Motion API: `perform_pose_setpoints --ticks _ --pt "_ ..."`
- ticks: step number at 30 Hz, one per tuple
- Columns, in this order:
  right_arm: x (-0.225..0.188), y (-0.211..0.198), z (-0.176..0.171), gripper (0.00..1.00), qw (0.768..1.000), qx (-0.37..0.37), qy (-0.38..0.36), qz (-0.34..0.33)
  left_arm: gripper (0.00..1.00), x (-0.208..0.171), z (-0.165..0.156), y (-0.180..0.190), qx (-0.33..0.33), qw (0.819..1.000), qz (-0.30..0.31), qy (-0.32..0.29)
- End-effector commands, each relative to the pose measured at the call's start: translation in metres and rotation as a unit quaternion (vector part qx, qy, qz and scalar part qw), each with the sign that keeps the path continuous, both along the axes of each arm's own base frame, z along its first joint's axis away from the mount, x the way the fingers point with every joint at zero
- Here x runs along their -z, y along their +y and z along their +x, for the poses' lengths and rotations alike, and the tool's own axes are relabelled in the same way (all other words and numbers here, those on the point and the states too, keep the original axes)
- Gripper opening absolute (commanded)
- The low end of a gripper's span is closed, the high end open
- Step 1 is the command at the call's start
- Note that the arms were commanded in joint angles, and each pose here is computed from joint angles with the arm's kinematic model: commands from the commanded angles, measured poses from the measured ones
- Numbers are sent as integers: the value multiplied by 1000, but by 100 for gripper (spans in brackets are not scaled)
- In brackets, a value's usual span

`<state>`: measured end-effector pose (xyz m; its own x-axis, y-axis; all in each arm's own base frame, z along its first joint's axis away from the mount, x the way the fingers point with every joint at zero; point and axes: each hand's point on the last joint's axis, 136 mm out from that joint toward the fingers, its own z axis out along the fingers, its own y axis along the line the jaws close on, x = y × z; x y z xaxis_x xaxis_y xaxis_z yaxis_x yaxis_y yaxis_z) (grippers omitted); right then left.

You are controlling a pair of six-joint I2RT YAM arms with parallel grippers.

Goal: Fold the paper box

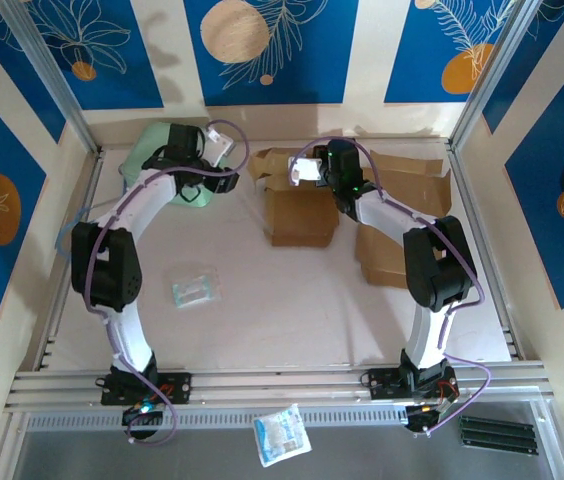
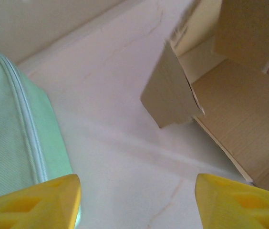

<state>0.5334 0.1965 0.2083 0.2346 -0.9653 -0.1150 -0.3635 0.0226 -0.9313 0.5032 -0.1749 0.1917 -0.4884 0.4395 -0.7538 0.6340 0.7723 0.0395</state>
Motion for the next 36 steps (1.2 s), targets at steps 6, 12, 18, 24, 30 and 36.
perform_pose_setpoints --ticks 6,12,18,24,30,36 --pt "-29 -1 -51 0 992 -83 85 51 70 -26 -15 -14 140 989 26 -46" --pt "-43 -3 -83 0 982 -99 143 74 71 -46 -66 -35 211 976 -52 -12" --pt "-28 1 -99 0 973 -100 198 68 73 -49 -97 -39 212 971 -105 -14" --pt "4 11 -92 0 975 -102 192 51 73 -11 -112 -24 197 978 -59 22" --pt "7 16 -94 0 977 -115 178 34 71 12 -102 -17 189 981 -17 40" --pt "4 20 -96 0 977 -122 172 31 70 27 -89 -38 212 975 -41 51"
